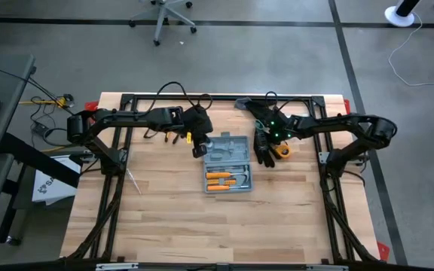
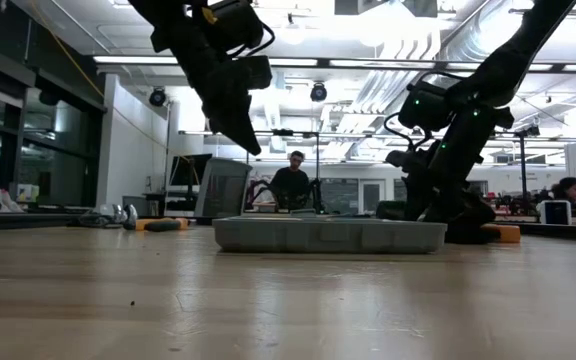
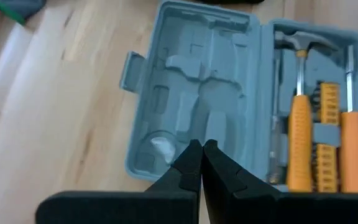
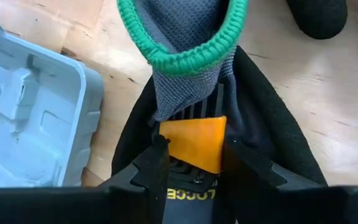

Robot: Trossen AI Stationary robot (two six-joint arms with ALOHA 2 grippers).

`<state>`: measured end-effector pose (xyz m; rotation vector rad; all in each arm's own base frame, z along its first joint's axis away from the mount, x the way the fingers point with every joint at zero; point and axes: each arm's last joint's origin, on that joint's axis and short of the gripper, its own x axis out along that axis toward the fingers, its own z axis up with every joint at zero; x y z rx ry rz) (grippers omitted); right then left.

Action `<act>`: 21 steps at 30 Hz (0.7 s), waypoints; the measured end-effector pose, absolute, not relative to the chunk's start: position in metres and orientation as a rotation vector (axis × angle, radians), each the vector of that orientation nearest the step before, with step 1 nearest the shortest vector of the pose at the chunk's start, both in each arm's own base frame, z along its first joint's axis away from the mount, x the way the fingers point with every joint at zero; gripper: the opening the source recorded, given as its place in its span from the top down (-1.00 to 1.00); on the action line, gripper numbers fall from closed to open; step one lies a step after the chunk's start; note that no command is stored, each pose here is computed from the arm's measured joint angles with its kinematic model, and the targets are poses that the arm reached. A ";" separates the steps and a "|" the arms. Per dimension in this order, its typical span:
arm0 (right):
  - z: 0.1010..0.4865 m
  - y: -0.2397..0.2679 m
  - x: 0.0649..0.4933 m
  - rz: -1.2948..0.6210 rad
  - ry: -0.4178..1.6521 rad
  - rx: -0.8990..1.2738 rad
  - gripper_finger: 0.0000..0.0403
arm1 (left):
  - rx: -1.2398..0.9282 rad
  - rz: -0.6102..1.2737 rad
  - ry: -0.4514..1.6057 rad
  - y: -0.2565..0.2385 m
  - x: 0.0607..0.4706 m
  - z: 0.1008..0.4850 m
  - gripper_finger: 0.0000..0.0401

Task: Prefit tool cases
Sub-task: Put the yellow hex keys into the gray toolbox

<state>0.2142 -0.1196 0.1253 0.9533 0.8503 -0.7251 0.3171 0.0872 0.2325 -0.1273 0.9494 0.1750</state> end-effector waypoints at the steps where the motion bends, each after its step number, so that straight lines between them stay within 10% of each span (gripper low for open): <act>1: 0.125 -0.120 0.214 -0.725 0.851 0.952 0.32 | -0.100 0.171 0.953 0.087 0.317 0.233 1.00; 21: 0.124 -0.118 0.213 -0.719 0.869 1.009 0.32 | 0.389 0.312 1.207 0.077 0.306 0.226 1.00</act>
